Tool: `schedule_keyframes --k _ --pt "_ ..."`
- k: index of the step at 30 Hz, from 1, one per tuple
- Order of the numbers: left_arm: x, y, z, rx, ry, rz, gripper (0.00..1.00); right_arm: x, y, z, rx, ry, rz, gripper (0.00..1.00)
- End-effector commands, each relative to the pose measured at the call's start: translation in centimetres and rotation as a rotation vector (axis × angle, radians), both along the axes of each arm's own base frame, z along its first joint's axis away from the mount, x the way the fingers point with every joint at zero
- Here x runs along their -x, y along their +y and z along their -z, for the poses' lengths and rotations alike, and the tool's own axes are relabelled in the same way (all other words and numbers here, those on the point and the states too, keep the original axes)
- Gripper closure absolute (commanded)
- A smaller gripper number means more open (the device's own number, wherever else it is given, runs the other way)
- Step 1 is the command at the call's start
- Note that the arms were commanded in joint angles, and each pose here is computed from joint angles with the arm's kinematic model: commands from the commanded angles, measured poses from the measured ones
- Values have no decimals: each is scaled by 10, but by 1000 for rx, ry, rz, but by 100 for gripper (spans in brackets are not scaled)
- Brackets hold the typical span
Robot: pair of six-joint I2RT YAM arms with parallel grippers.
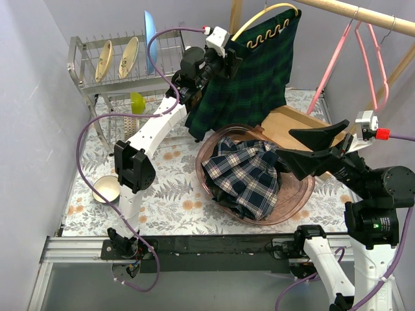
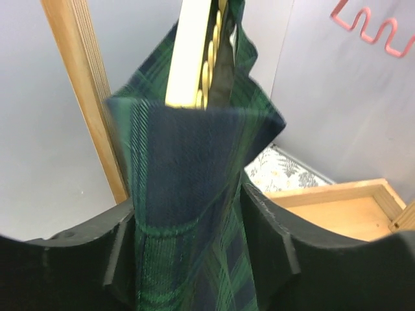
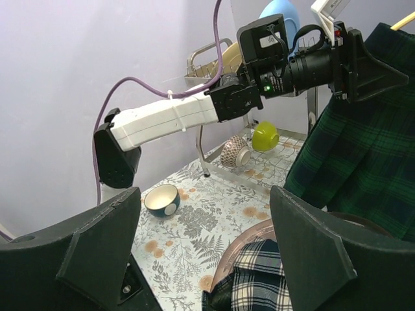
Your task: Remove the skirt from the hanger
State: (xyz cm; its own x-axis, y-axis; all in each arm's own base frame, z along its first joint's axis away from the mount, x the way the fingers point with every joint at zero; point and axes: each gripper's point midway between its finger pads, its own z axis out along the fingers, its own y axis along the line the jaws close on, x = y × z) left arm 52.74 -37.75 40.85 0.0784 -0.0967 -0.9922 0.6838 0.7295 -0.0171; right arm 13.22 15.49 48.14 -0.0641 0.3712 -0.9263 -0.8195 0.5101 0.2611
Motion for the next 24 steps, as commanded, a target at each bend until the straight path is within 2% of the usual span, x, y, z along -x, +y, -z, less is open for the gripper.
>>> schedule_keyframes --k 1,7,9,13,14,17,24 --pt "9 3 -53 90 -107 10 51 -2 -1 -9 -12 -51 7 13" --pt "12 0 -58 113 -120 38 48 -2 -1 -8 -9 -51 11 13" --pt "14 -3 -56 113 -113 52 51 -4 -1 -7 -8 -48 16 13" --pt "19 -9 -58 119 -119 71 61 -5 -2 -6 -10 -48 24 13" --pt "19 -9 -60 120 -120 71 73 -5 -2 -6 -9 -50 26 13" --pt "19 -10 -68 140 -123 62 100 -7 -3 -4 -12 -46 37 13" --pt "32 -7 -110 240 -214 25 100 -8 -4 -4 -14 -48 44 13"
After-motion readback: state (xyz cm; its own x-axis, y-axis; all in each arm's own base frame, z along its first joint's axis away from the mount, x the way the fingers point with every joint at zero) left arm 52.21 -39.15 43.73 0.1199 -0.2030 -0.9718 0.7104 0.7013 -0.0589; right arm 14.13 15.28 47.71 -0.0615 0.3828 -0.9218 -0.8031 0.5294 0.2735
